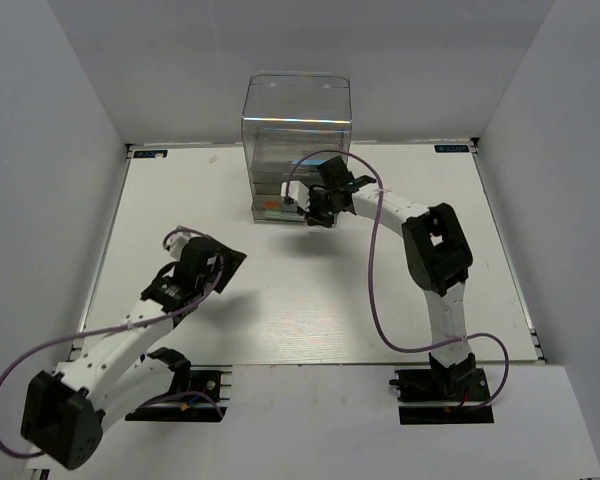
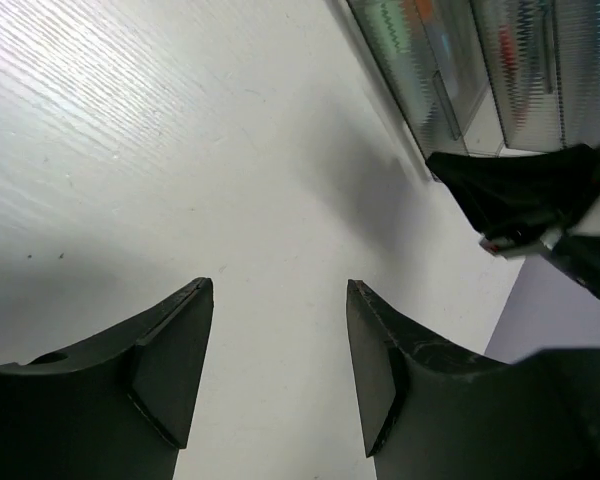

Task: Sort the stationery into containers
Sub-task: Close the drawer in the storage box.

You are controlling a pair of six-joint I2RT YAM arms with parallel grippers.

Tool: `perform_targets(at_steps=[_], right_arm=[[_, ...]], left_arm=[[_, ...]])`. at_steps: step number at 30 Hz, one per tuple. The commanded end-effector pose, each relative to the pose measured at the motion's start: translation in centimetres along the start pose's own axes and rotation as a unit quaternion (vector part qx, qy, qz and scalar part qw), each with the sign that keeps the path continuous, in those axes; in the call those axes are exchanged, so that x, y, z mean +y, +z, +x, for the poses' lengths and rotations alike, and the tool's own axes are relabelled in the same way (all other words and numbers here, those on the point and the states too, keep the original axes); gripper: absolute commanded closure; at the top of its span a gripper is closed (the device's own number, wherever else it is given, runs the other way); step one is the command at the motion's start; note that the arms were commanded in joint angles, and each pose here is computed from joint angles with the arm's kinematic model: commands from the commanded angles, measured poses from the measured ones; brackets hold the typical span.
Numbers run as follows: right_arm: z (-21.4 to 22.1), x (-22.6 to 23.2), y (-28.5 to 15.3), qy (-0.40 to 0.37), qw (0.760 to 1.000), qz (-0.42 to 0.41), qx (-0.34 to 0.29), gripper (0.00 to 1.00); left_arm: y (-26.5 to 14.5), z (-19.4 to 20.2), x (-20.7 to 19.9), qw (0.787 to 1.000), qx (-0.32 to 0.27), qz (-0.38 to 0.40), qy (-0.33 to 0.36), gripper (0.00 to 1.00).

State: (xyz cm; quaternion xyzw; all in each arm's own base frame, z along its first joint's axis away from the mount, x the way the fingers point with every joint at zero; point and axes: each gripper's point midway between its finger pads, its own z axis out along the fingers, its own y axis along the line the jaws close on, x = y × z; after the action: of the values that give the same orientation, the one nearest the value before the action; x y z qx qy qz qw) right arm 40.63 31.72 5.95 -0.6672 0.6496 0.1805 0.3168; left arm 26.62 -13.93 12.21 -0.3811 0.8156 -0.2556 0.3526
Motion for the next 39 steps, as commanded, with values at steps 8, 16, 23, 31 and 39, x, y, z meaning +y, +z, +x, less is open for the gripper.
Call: perform_targets(at_steps=[8, 16, 23, 31, 39], right_arm=[[0.3, -7.1, 0.7, 0.022, 0.986, 0.159, 0.053, 1.0], [0.3, -8.1, 1.1, 0.019, 0.98, 0.191, 0.054, 1.0], [0.1, -9.2, 0.6, 0.02, 0.973, 0.225, 0.053, 1.0], [0.9, -9.7, 0.0, 0.02, 0.965, 0.254, 0.067, 1.0], [-2.0, -4.7, -1.7, 0.014, 0.989, 0.148, 0.005, 1.0]], left_arm=[[-3.7, -1.4, 3.9, 0.999, -0.044, -0.024, -0.015, 0.33], [-4.3, -1.4, 4.8, 0.998, -0.047, -0.028, -0.026, 0.32], [-4.1, -1.3, 5.0, 0.998, -0.046, -0.033, -0.025, 0.32], [-4.0, -1.3, 5.1, 0.998, -0.045, -0.037, -0.023, 0.32], [-4.3, -1.5, 4.2, 0.999, -0.045, -0.018, -0.018, 0.25]])
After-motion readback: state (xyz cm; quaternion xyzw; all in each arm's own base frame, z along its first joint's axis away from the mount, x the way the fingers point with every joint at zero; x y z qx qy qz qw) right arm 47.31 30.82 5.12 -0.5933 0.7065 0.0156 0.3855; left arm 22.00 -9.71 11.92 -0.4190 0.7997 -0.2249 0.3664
